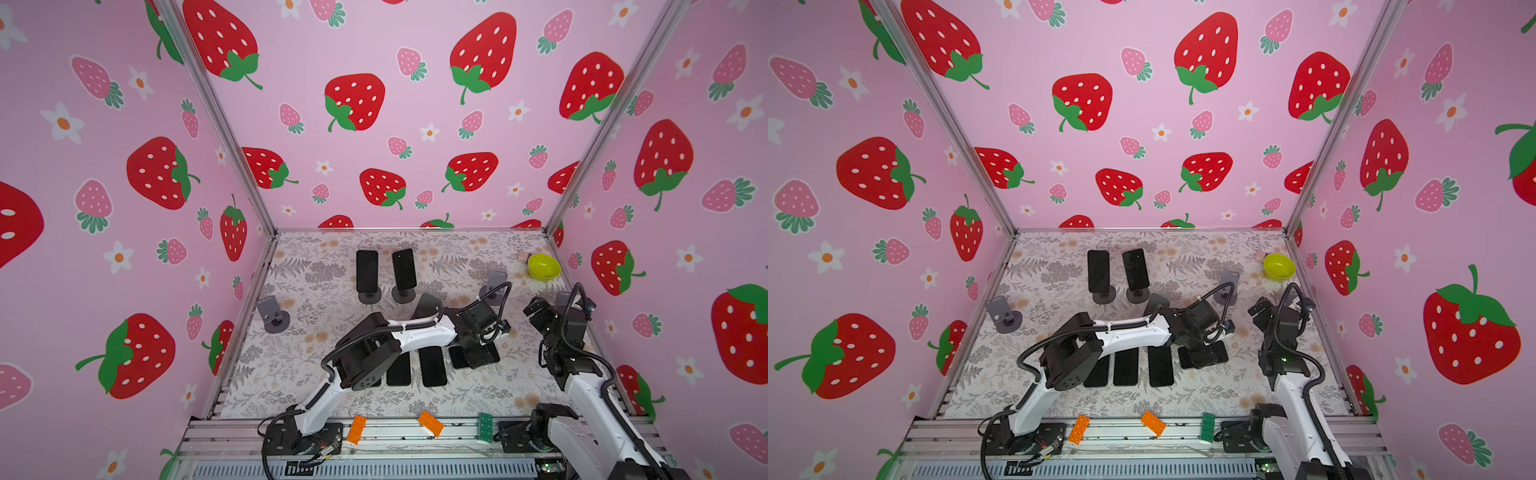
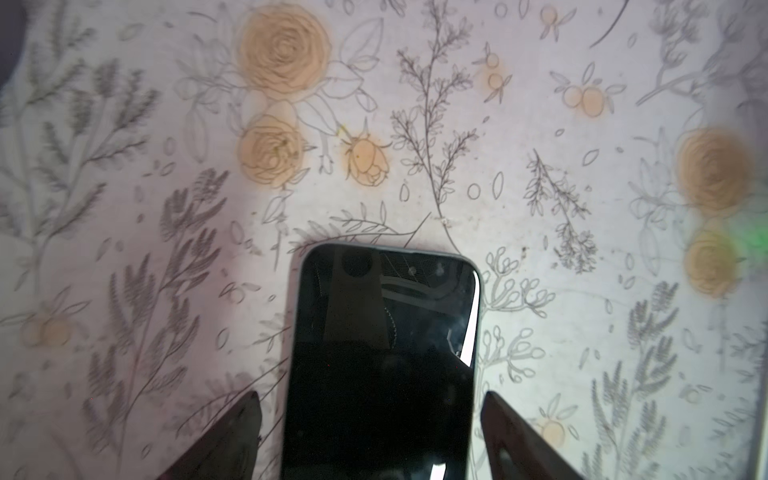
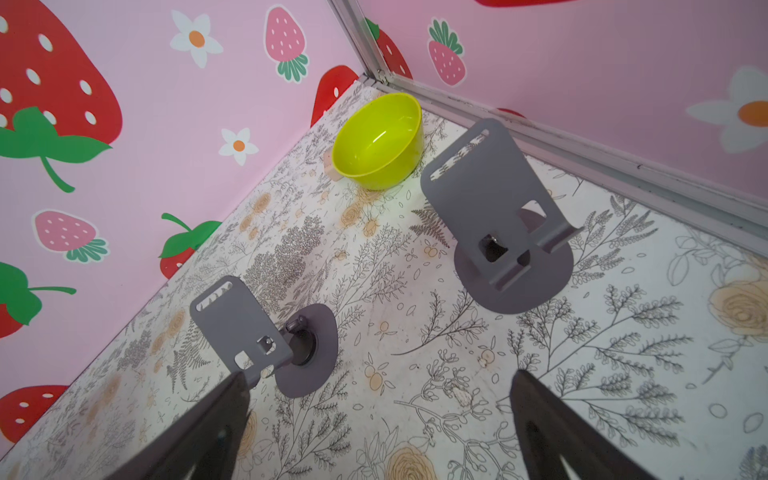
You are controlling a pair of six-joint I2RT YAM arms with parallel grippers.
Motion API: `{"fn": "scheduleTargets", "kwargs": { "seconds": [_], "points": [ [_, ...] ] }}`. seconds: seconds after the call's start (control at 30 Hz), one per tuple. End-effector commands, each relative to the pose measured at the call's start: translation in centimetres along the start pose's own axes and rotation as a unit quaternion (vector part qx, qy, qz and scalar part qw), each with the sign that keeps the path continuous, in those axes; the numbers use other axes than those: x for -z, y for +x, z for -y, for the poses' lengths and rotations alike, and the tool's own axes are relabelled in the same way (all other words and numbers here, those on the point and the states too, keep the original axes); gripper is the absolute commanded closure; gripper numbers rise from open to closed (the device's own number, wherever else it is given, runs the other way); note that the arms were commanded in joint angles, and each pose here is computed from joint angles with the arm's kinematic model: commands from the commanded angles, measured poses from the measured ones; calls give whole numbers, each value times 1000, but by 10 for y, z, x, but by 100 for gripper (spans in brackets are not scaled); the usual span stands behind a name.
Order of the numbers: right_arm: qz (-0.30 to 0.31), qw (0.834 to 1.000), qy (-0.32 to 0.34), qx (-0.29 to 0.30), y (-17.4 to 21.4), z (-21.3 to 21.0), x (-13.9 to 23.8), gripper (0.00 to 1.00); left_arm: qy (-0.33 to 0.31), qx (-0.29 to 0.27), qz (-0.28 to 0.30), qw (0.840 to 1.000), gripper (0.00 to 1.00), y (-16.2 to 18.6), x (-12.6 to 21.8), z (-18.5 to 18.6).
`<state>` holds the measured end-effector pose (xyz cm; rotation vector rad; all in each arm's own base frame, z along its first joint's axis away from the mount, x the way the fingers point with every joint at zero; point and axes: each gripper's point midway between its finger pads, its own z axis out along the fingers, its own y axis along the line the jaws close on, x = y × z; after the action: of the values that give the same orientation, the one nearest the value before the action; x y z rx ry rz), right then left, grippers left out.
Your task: Remove the phone from the phone stand
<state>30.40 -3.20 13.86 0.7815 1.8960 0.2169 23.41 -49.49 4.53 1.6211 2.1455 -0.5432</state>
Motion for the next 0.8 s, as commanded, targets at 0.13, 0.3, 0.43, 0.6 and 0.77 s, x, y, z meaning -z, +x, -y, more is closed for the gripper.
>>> {"fn": "scheduleTargets", "kwargs": {
  "seconds": [0.13, 0.3, 0.43, 0.6, 0.77],
  "points": [
    [-118, 989, 74, -52, 37, 16, -11, 0, -10, 14, 127, 992, 12, -57, 99, -1],
    [-239, 964, 98, -62, 81, 1, -7, 0, -57, 21, 192, 979, 11, -68, 160, -12],
    [-318, 943, 91, -46, 123, -23, 5, 0, -84, 76, 217, 970, 11, -54, 196, -42],
    [-403, 907, 102, -61, 171, -35, 30, 0, -158, 186, 220, 945, 11, -9, 230, -97],
    [-448, 883, 124, -62, 191, -34, 54, 0, -210, 248, 232, 917, 10, 33, 260, -123]
  ]
}}
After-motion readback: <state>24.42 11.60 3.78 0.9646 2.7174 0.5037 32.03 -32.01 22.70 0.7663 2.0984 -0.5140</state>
